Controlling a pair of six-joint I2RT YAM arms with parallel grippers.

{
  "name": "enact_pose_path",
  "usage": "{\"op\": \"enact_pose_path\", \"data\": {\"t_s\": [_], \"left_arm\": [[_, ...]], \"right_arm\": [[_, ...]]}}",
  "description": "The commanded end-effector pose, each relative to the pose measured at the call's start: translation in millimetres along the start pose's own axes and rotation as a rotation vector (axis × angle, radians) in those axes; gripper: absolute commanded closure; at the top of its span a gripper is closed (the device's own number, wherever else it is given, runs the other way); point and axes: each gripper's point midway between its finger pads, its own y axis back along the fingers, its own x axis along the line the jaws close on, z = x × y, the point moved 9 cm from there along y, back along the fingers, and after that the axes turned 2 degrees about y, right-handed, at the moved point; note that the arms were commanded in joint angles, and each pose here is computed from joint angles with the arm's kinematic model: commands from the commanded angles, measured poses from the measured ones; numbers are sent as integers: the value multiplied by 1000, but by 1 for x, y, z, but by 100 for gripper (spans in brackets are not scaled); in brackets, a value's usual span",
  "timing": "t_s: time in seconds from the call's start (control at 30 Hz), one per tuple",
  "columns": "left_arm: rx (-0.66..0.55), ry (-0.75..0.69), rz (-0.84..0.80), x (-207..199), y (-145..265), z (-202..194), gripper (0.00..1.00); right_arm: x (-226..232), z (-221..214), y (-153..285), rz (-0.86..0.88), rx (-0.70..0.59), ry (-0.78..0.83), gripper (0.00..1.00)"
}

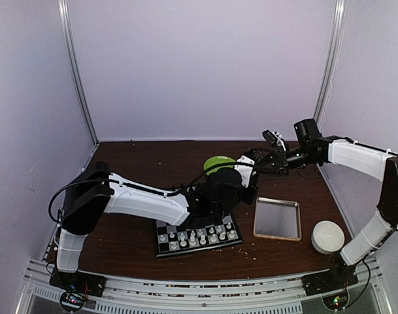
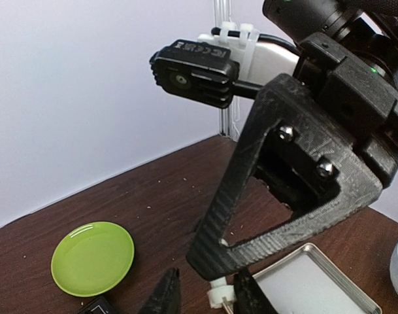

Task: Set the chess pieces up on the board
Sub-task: Pass from the right arm to the left, then place the rook at a1.

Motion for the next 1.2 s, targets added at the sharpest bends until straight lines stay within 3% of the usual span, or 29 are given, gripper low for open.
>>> {"op": "enact_pose_path", "data": {"t_s": [0.0,0.3,0.6,0.77,0.87,1.0,1.17], "left_arm": [[-84,54,-11,5,1,30,72],[-92,24,-58,5,1,36,96],[22,-58,-133,24,35,47,100],[282,-146,-179,53,69,48,100],[526,-205,-166,79,93,38,100],[817,-172,-189,116,124,28,99],[1089,-112,-243,145,161,17,98]], "right_arm": [[-3,-2,1,-3,-4,10,80],[-3,-3,1,-3,-7,13,80],[9,17,41,-33,-58,77,62],[13,9,64,-66,-54,153,59],[17,-8,69,-130,-21,284,59],[12,-34,70,-221,-17,416,59],[14,-41,73,-278,-18,492,58]]}}
